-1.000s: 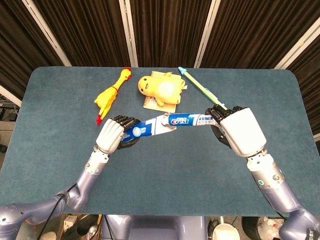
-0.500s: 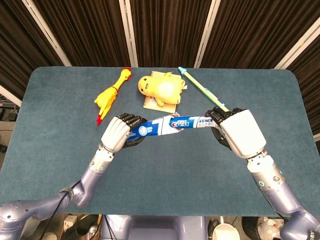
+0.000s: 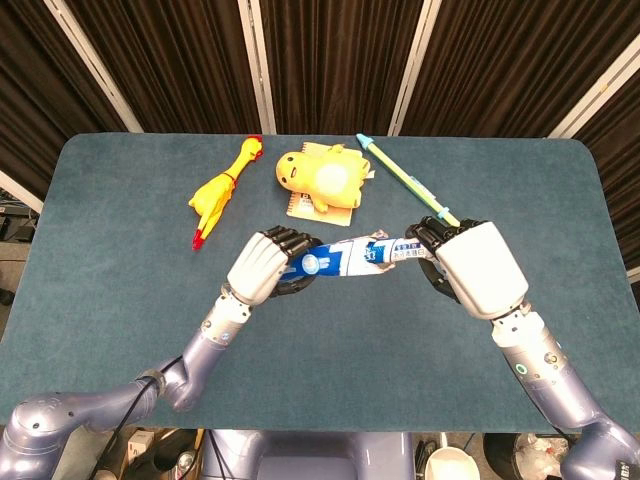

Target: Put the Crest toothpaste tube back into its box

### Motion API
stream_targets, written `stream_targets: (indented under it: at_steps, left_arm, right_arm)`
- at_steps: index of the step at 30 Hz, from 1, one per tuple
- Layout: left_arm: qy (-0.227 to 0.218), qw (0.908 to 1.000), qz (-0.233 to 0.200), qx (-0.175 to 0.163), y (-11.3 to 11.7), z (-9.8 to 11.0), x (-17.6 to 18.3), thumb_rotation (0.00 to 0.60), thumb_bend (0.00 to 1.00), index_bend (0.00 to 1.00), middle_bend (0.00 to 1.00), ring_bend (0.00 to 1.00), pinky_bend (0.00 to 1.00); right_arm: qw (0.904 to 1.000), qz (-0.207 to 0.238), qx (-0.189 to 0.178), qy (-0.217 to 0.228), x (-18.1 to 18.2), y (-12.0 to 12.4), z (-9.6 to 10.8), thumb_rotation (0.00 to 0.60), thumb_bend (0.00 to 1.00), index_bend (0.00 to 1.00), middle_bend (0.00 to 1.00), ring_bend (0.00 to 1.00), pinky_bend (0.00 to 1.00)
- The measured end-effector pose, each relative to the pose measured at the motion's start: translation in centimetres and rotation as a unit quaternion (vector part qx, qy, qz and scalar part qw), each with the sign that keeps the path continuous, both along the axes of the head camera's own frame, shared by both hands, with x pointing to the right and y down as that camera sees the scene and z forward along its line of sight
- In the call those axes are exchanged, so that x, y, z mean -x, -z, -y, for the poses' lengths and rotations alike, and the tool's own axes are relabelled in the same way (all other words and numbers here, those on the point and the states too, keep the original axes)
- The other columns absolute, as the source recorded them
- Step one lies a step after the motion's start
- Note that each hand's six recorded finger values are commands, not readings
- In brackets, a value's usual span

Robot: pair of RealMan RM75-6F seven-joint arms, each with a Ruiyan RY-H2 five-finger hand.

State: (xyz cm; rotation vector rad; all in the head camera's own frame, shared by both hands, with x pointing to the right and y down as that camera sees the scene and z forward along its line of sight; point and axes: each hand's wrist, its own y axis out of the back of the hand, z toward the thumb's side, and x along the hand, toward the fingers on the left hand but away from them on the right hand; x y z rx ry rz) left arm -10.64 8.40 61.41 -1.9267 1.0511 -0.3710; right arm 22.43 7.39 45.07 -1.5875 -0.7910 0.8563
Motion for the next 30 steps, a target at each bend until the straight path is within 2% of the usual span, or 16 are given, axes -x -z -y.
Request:
stream_targets:
  at_steps: [14,17,20,25,30]
  left_arm:
    - [-0.004,0.9996,-0.028,-0.006,1.0,0.4,-5.1,0.6,0.42,0.34,0.5,0.48,0.54]
    - [-0.002,0.9993,-0.036,-0.007,1.2,0.6,-5.7,0.6,0.42,0.33,0.5,0.48,0.54]
    - [0.008,0.9988,-0.048,-0.002,1.4,0.8,-6.0,0.6,0.42,0.32,0.49,0.47,0.53]
    - [0.025,0.997,-0.074,0.002,1.8,0.9,-6.4,0.6,0.43,0.32,0.49,0.47,0.53]
    - [0.032,0.9957,-0.087,0.007,1.6,0.8,-6.5,0.6,0.43,0.32,0.49,0.47,0.53]
  right_arm:
    - [0.9998,0.005,-0.018,-0.002,-0.6,1.1,1.1,0.6,0.54,1.0,0.85,0.79,0.77]
    - [0.9997,0.006,-0.023,-0.001,-0.7,1.3,1.4,0.6,0.54,0.97,0.85,0.76,0.76]
    - [0.9995,0.006,-0.032,0.004,-0.6,1.5,1.5,0.6,0.55,0.88,0.82,0.7,0.73]
    - [0.9983,0.005,-0.054,0.02,-0.3,2.0,1.4,0.6,0.53,0.7,0.69,0.56,0.61]
    - [0.9955,0.002,-0.085,0.041,-0.1,2.5,1.1,0.6,0.42,0.46,0.54,0.41,0.49]
